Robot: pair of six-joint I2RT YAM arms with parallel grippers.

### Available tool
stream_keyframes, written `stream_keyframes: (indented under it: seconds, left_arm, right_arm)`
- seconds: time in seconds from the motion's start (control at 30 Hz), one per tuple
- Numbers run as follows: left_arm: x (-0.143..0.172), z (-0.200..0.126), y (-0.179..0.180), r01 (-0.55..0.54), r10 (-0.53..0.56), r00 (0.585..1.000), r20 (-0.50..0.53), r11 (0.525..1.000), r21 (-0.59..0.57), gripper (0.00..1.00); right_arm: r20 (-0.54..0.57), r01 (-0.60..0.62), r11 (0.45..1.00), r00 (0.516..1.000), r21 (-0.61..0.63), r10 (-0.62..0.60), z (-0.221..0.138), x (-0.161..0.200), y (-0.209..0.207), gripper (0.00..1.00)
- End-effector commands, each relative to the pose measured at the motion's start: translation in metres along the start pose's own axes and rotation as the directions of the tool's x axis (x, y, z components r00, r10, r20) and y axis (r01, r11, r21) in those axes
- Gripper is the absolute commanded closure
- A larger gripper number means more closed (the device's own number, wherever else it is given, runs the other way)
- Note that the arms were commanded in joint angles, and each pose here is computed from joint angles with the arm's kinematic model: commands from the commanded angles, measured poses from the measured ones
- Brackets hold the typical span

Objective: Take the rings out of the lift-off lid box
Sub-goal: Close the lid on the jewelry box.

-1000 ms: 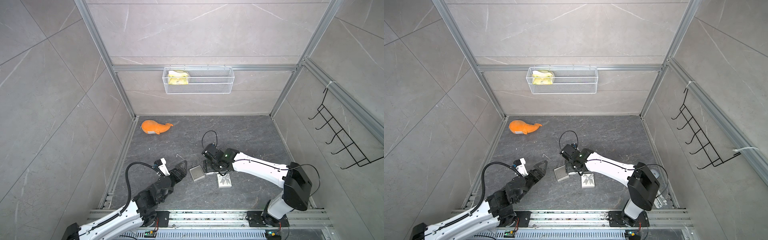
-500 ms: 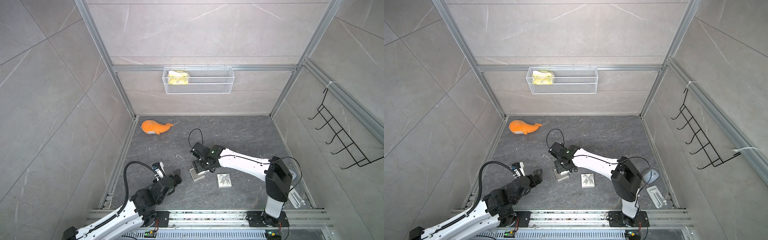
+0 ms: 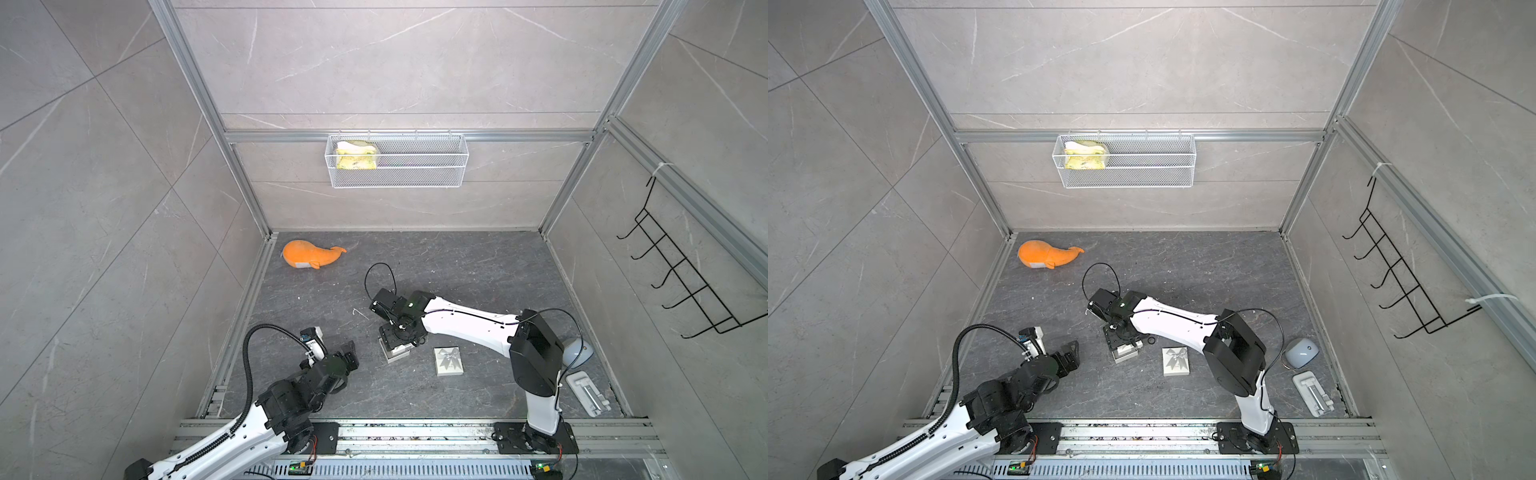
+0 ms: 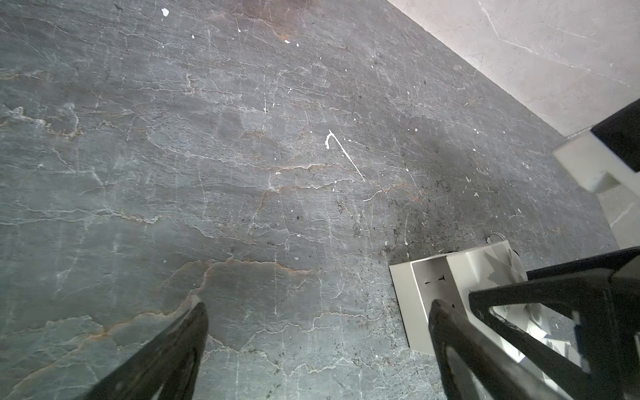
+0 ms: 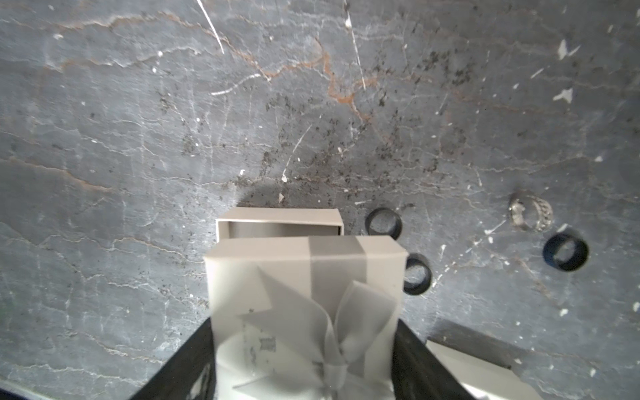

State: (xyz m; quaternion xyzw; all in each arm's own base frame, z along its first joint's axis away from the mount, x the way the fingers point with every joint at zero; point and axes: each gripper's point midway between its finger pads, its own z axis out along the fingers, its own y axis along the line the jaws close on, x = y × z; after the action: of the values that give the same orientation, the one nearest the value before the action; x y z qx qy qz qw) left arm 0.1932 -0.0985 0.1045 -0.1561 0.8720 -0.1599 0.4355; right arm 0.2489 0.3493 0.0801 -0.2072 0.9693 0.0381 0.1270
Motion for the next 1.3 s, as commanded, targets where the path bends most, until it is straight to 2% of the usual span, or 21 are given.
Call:
stream_keyframes:
  seconds: [0.0, 0.53, 1.27]
  left_arm:
    - [-0.002, 0.002, 0.009, -0.025, 0.026, 0.999, 0.022, 0.999, -0.046, 0.0]
    - [-0.001, 0.004, 0.014, -0.037, 0.039, 0.999, 0.033, 0.998, -0.06, 0.0]
    - [-0.002, 0.004, 0.018, -0.038, 0.041, 0.998, 0.043, 0.997, -0.07, 0.0]
  right_arm:
    - [-0.009, -0.006, 1.0, 1.0, 0.021, 0.006, 0.003, 0.002, 0.003, 0.28]
    - [-0.032, 0.004, 1.0, 0.999, 0.02, -0.003, 0.018, 0.003, 0.014, 0.28]
    - [-0.022, 0.005, 1.0, 1.0, 0.019, -0.004, 0.02, 0.003, 0.019, 0.28]
